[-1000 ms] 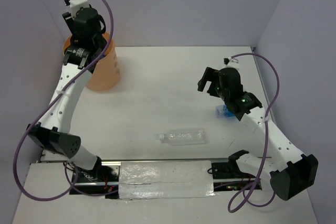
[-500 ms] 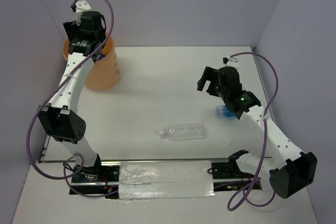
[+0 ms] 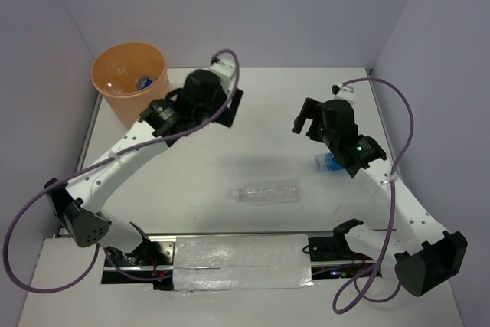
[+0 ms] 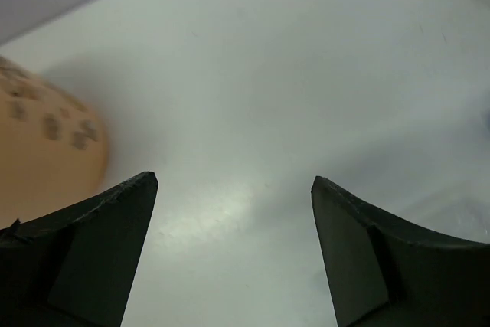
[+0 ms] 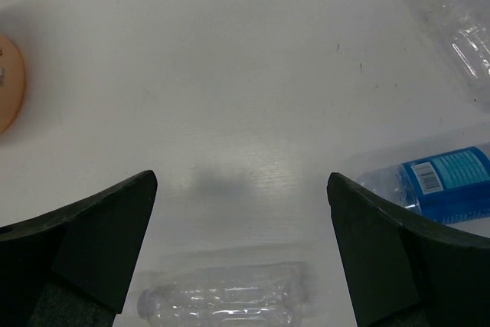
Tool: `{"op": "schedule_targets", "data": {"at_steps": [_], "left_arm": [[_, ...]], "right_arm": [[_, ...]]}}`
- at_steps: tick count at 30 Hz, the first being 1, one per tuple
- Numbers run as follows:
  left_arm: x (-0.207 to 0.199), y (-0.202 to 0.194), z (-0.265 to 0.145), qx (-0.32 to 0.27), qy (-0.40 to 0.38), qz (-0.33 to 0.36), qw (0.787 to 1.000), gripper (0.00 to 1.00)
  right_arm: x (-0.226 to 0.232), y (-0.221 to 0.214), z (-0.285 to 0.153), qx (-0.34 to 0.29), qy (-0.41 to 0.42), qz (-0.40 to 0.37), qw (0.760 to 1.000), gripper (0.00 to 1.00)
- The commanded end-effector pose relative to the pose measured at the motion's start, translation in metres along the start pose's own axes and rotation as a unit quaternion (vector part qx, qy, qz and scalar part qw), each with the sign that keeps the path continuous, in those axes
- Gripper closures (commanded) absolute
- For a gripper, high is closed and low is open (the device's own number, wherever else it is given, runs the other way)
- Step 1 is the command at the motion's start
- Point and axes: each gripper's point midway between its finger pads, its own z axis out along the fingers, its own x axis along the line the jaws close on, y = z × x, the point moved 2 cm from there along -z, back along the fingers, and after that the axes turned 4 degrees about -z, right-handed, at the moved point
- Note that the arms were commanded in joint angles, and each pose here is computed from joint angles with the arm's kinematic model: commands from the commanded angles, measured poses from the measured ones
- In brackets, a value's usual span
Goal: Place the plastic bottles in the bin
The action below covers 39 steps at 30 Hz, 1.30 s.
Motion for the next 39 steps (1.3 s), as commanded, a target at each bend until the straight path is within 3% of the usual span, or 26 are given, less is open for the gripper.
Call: {"op": "schedule_targets", "data": {"at_steps": [1,3,6,9,15,26,39], "left_arm": [[-0.060,-0.066,0.004,0.085,-0.111,0.031,0.990,0.05],[-0.100,-0.093,-0.002,0.111,-0.177,0.060,0.976,0.04],[-0.126,-0.121,-0.008,0.147,-0.217,0.099,0.960,0.01],[-0.163,-0.155,-0.016,0.190,-0.273,0.153,0.931,0.01],[-0.201,-0.189,-0.026,0.220,-0.319,0.210,0.897,0.01],[-0.220,-0.248,-0.005,0.294,-0.321,0.268,0.860,0.01],[-0.223,-0.288,0.007,0.337,-0.323,0.276,0.840,0.04]], "right_arm": [[-0.009,0.029,-0.024,-0.051,-0.010,0.027,0.998,0.00],[-0.021,0.032,-0.032,-0.063,-0.027,0.041,0.997,0.00],[-0.040,0.036,-0.042,-0.082,-0.061,0.060,0.993,0.00],[-0.056,0.045,-0.063,-0.116,-0.072,0.082,0.987,0.00],[-0.070,0.054,-0.084,-0.145,-0.088,0.085,0.982,0.00],[-0.067,0.059,-0.084,-0.147,-0.083,0.084,0.982,0.00],[-0.066,0.057,-0.081,-0.144,-0.078,0.083,0.983,0.00]]}}
